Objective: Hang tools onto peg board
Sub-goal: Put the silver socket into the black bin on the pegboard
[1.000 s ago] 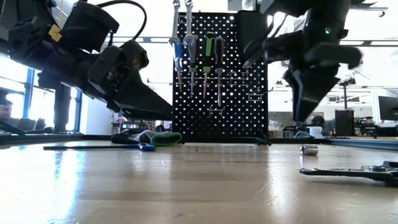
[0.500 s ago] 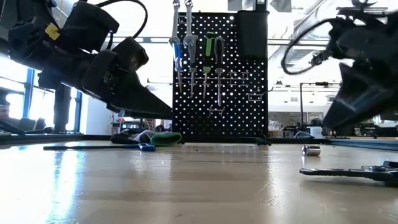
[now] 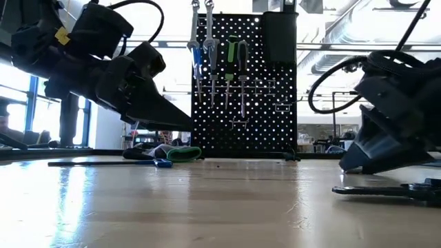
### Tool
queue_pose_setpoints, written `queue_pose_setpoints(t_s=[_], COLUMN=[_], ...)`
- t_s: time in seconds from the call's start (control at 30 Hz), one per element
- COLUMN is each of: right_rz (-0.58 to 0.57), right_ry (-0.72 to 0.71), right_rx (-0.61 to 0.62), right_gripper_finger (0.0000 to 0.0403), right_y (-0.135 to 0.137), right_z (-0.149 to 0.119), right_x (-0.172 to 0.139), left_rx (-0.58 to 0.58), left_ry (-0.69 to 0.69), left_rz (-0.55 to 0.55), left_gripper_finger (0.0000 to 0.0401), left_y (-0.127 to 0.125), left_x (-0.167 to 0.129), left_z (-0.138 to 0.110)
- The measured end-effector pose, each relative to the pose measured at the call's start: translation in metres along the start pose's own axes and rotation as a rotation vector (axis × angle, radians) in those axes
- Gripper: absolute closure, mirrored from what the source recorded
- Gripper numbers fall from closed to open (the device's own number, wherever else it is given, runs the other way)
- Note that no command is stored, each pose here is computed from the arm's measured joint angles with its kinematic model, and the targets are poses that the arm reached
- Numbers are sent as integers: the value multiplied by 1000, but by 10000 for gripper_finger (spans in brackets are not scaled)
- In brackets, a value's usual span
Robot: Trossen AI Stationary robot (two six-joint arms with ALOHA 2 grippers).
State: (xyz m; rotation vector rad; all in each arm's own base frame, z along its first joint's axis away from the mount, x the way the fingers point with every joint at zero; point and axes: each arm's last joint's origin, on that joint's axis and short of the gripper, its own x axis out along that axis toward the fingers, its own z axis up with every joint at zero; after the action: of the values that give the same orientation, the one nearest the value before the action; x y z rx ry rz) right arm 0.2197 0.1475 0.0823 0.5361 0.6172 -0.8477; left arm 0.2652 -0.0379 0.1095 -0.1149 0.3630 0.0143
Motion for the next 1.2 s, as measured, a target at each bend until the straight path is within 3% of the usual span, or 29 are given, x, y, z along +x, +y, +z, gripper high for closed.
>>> queue_pose_setpoints(t_s=[0.27, 0.53, 0.87, 1.2], right_rz=[-35, -42, -36, -23], right_ry=[-39, -58, -64, 12], right_rx=[-24, -85, -107, -134], right_gripper_finger=[205, 336, 336, 336], right_y=[-2, -6, -6, -3], right_z=[-2, -8, -9, 14], right_x=[13, 12, 10, 0], left_rx=[-14, -23, -23, -23], left_ry=[-6, -7, -8, -8], left_rz=[6, 5, 5, 5], left_gripper_finger=[208, 208, 208, 208], left_y=[2, 2, 2, 2], left_x=[0, 0, 0, 0], left_z=[1, 1, 1, 1])
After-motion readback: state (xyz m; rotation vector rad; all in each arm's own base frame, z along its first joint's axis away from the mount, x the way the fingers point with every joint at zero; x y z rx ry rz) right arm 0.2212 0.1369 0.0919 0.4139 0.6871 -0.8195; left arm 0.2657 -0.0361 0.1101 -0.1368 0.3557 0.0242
